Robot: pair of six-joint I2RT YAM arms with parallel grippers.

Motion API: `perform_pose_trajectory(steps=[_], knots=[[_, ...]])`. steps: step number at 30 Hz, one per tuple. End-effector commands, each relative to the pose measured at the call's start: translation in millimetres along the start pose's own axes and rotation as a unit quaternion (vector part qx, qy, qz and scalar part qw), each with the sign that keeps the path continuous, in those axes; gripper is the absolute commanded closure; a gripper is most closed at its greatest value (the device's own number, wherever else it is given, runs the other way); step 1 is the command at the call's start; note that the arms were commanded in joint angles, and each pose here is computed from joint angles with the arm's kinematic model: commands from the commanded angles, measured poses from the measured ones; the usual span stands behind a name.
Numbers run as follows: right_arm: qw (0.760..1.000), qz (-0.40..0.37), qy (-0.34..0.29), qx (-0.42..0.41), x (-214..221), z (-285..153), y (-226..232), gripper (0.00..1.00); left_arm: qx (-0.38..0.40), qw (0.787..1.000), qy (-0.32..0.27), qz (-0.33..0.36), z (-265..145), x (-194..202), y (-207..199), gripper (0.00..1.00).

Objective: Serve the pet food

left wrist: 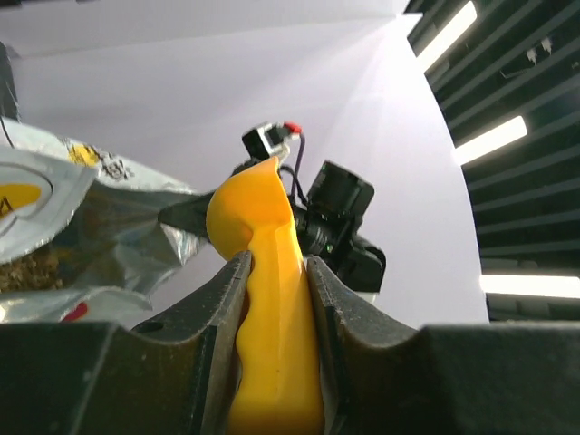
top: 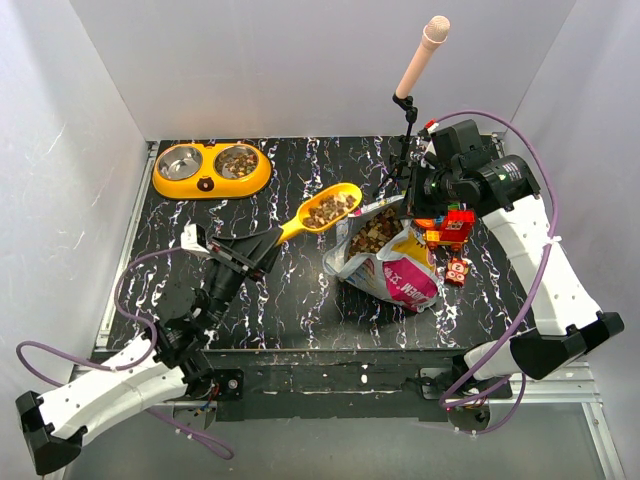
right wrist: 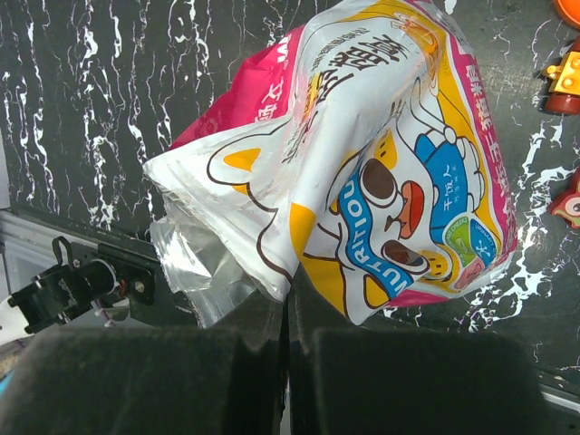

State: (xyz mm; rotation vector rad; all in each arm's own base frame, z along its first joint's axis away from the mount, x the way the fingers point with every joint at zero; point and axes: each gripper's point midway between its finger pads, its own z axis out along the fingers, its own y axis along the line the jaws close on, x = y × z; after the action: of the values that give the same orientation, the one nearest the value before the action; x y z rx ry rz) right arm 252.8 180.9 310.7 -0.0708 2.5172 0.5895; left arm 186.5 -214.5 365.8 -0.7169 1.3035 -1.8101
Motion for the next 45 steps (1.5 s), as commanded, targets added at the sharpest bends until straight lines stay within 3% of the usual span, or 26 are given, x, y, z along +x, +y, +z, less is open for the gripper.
perform_pose_trajectory(steps=[1, 10, 14, 19, 24, 32, 38, 45], knots=[[0.990, -0.015, -0.099, -0.101, -28.7, -52.2, 41.3, 0.99, -0.041, 0.997, -0.062, 0.031, 16.2, -23.0, 1.8, 1.00], [0.991, -0.009, -0.085, -0.104, -10.4, -58.5, 36.5, 0.99, -0.051, 0.993, -0.100, 0.031, 100.7, -68.2, 5.4, 1.00], [0.991, -0.009, -0.089, -0.100, -8.2, -62.7, 33.9, 0.99, -0.055, 0.990, -0.127, 0.039, 134.8, -122.5, 26.6, 1.00], [0.990, -0.010, -0.092, -0.104, -8.3, -66.5, 35.2, 0.99, -0.057, 0.985, -0.159, 0.040, 149.1, -200.3, 57.7, 1.00], [0.990, -0.013, -0.101, -0.102, -12.0, -66.7, 34.7, 0.99, -0.026, 0.978, -0.208, 0.022, 134.2, -271.9, 78.9, 1.00], [0.989, -0.013, -0.108, -0.098, -19.2, -63.4, 35.5, 0.99, -0.091, 0.951, -0.295, 0.029, 74.7, -371.3, 107.3, 1.00], [0.990, -0.004, -0.109, -0.089, -20.0, -59.9, 32.4, 0.99, -0.154, 0.931, -0.329, 0.037, 39.3, -408.1, 118.7, 1.00], [0.991, 0.000, -0.103, -0.089, -23.2, -55.5, 34.2, 0.99, -0.228, 0.905, -0.359, 0.029, 30.4, -433.1, 137.3, 1.00]])
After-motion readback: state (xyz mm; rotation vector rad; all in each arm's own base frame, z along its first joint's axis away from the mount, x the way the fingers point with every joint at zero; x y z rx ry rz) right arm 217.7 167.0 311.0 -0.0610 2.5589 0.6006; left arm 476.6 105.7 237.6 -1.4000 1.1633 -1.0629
